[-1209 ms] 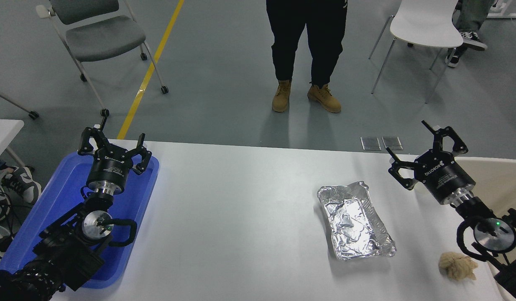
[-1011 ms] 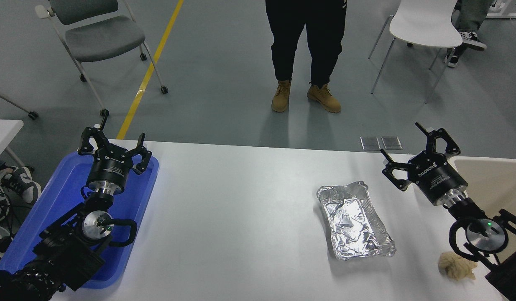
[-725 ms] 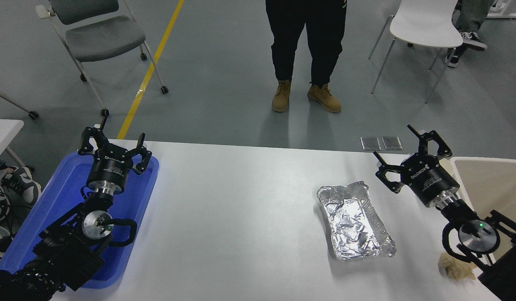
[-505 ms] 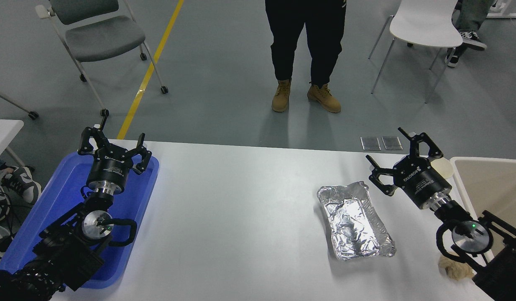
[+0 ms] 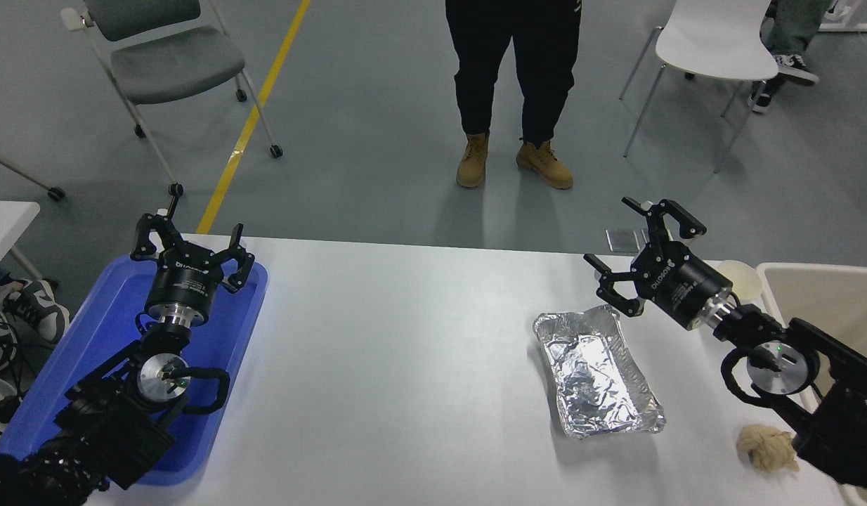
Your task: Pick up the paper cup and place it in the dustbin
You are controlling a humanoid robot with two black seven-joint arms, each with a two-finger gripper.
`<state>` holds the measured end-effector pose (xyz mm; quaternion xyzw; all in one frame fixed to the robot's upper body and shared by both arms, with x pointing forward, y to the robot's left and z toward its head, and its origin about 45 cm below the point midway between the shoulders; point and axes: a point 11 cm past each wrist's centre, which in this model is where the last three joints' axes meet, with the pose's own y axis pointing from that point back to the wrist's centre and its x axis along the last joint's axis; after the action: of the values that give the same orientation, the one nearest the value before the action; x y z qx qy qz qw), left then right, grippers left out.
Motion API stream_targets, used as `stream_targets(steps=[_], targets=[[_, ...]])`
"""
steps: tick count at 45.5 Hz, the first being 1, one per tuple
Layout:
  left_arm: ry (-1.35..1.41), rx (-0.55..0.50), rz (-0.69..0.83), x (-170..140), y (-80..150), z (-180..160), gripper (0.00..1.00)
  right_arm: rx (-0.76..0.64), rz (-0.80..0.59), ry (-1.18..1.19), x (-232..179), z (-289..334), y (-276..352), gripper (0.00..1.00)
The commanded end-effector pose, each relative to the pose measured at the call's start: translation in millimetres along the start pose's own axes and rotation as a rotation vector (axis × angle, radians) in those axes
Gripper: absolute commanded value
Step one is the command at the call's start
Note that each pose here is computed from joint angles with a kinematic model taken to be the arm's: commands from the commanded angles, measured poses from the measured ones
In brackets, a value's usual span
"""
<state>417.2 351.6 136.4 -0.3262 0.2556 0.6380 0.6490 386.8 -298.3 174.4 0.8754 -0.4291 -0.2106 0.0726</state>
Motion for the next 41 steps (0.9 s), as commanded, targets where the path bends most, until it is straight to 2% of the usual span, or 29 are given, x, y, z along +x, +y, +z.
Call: stream_targets(steps=[1,12,20,41], targets=[[0.0,0.0,0.0,0,0,0,1.0,-0.187,0.008,0.26,12,-27,22,1.0],[0.0,0.0,0.0,0,0,0,1.0,-0.354,0.042,0.486,30,-60,48,1.0],[0.001,0.0,-0.002,-1,0,0,1.0,-0.54,0.069,0.692,45,-83,72,1.0],[0.001,0.0,-0.002,-1,0,0,1.0,-0.902,0.057,1.091,45,-161,105,1.0]])
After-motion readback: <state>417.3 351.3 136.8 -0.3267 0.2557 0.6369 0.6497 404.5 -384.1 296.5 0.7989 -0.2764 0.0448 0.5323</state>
